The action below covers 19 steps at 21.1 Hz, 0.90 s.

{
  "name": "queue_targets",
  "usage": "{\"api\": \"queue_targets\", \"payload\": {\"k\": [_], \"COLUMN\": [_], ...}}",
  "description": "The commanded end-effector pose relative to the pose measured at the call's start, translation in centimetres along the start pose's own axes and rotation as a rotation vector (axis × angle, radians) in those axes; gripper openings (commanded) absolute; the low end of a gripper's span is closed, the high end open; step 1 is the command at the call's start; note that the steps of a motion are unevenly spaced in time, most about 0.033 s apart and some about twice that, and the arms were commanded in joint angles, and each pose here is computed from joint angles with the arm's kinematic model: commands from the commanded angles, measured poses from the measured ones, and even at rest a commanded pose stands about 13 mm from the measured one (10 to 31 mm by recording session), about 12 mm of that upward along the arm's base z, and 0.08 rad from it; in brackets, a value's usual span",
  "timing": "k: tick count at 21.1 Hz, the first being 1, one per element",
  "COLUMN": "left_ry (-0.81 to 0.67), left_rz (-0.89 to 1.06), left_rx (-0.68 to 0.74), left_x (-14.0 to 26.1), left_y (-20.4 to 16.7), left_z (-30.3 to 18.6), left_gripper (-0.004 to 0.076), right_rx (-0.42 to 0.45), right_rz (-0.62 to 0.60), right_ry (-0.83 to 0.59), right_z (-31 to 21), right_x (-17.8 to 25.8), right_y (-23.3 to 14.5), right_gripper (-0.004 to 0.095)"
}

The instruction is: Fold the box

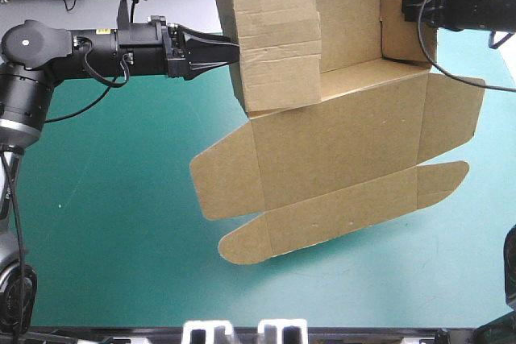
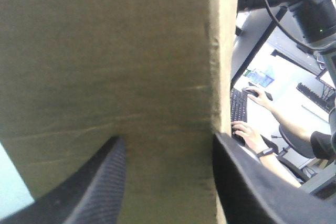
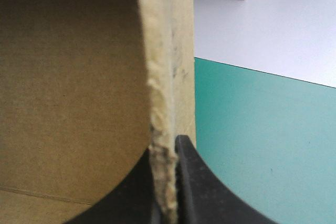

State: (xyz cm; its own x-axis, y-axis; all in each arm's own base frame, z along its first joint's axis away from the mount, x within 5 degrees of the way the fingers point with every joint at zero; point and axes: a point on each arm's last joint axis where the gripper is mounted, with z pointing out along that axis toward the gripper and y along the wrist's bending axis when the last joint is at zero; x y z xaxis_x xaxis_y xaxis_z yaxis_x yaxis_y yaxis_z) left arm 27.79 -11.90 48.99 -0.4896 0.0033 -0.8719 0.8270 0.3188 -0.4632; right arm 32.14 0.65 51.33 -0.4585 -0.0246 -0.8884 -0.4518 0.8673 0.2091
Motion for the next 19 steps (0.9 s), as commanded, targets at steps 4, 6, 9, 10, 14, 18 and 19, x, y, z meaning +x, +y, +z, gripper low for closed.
{"api": "queue_targets", "payload": {"k": [4,6,9,10,14,18,19], "left_ry": [-0.047,-0.048,-0.045,-0.045,-0.074,-0.113,-0.125], "left_rz": [0.039,0.039,0.039,0.039,0.054,0.074,0.080], "left_rx": [0.069,0.065,0.068,0.068,-0.007,-0.112,-0.139], "left_x": [-0.9,-0.9,-0.9,-0.9,-1.2,-1.6,-1.7], "left_y": [-2.8,-2.7,-2.8,-2.8,-2.1,-1.1,-0.9], "left_z": [-0.7,-0.7,-0.7,-0.7,-0.7,-0.8,-0.9], "left_gripper": [0.0382,0.0382,0.0382,0.0382,0.0382,0.0382,0.0382], "right_rx": [-0.028,-0.032,-0.029,-0.029,-0.041,-0.053,-0.056], "right_rz": [0.030,0.030,0.030,0.032,0.035,0.039,0.041], "right_ry": [-0.124,-0.120,-0.127,-0.126,-0.122,-0.119,-0.112], "right_z": [-1.5,-1.3,-1.3,-1.3,-1.3,-1.3,-1.2], "right_x": [-1.5,-1.5,-1.5,-1.5,-1.5,-1.5,-1.4], "right_y": [1.5,1.5,1.5,1.5,1.6,1.7,1.7], "right_gripper": [-0.0023,-0.0023,-0.0023,-0.0023,-0.0023,-0.0022,-0.0022]}}
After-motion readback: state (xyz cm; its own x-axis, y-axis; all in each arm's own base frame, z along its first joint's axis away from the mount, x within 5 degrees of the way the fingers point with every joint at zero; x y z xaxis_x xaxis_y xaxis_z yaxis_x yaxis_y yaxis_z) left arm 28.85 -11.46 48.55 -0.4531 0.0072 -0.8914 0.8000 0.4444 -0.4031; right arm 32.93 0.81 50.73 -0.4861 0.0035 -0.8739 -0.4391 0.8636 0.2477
